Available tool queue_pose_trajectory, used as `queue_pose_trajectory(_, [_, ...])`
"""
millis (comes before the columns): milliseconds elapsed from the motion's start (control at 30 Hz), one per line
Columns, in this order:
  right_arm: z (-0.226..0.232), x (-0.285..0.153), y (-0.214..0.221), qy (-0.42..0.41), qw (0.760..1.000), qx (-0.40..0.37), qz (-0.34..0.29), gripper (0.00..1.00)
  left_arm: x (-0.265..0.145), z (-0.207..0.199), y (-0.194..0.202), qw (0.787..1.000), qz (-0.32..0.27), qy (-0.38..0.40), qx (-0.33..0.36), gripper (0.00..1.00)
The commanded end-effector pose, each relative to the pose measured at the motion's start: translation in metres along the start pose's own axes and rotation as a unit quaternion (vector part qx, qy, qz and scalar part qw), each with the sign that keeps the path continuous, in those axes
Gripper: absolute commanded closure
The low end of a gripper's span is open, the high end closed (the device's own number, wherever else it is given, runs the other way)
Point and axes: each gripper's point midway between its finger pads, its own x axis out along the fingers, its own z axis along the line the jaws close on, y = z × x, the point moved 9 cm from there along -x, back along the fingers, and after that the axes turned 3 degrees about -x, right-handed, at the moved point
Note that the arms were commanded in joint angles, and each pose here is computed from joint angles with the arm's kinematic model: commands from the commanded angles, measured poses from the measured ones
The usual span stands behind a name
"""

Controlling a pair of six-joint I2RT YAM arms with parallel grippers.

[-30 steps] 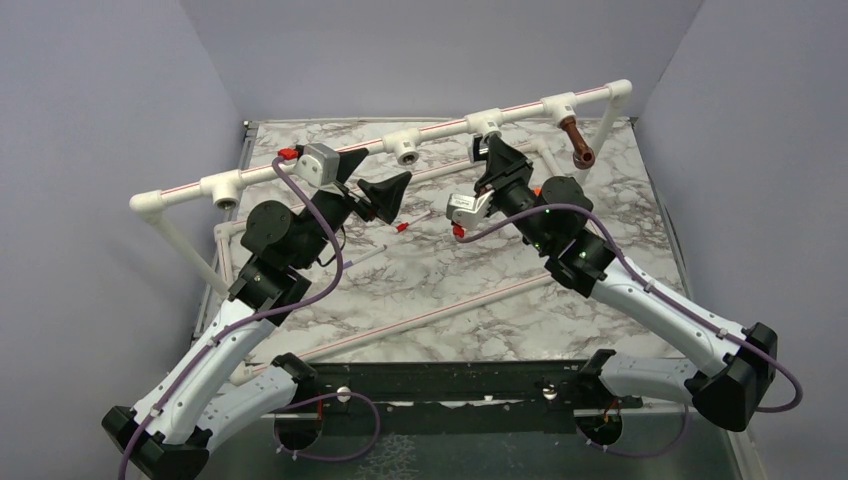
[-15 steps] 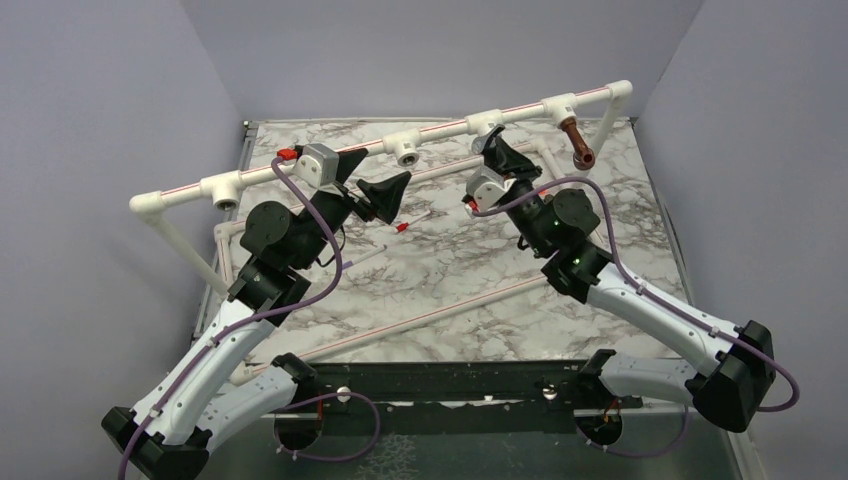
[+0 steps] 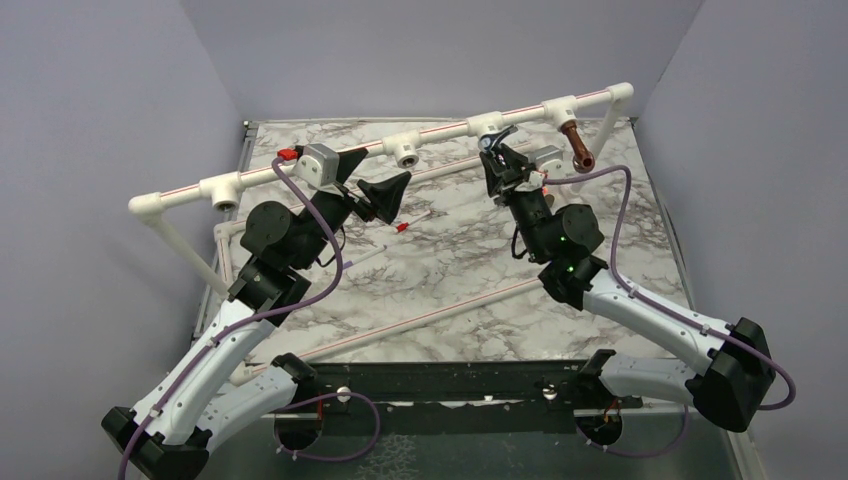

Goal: Install the water faucets

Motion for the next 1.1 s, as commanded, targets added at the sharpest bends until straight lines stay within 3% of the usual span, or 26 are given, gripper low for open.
queue_pose_trajectory(0, [-0.007, 0.003, -0.025, 0.131, 0.944, 0.296, -0.066, 1.00, -0.001, 0.001, 0.001, 1.000, -0.002, -0.009, 0.005, 0.03])
queue_pose_trajectory(300, [-0.007, 0.004, -0.034, 0.127, 0.929, 0.336, -0.083, 1.00, -0.002, 0.001, 0.001, 1.000, -0.003, -0.009, 0.006, 0.03])
queue_pose_trajectory(533, [-0.005, 0.001, -0.033, 0.088, 0.955, 0.274, -0.065, 1.00, -0.002, 0.001, 0.001, 1.000, -0.004, -0.008, 0.005, 0.03])
queue_pose_trajectory(600, [-0.007, -0.003, -0.032, 0.085, 0.965, 0.241, -0.059, 0.90, -0.002, 0.000, 0.000, 1.000, -0.005, -0.007, 0.005, 0.03])
queue_pose_trajectory(700, [-0.011, -0.007, -0.031, 0.081, 0.976, 0.198, -0.046, 0.66, -0.002, 0.000, 0.000, 1.000, -0.004, -0.007, 0.005, 0.03])
queue_pose_trajectory(833, [-0.016, -0.011, -0.037, 0.060, 0.988, 0.137, -0.033, 0.47, -0.002, 0.000, 0.000, 1.000, -0.004, -0.007, 0.005, 0.03])
queue_pose_trajectory(1067, [-0.026, -0.016, -0.053, 0.020, 0.999, 0.027, -0.019, 0.24, -0.001, 0.000, 0.001, 1.000, -0.002, -0.006, 0.005, 0.03])
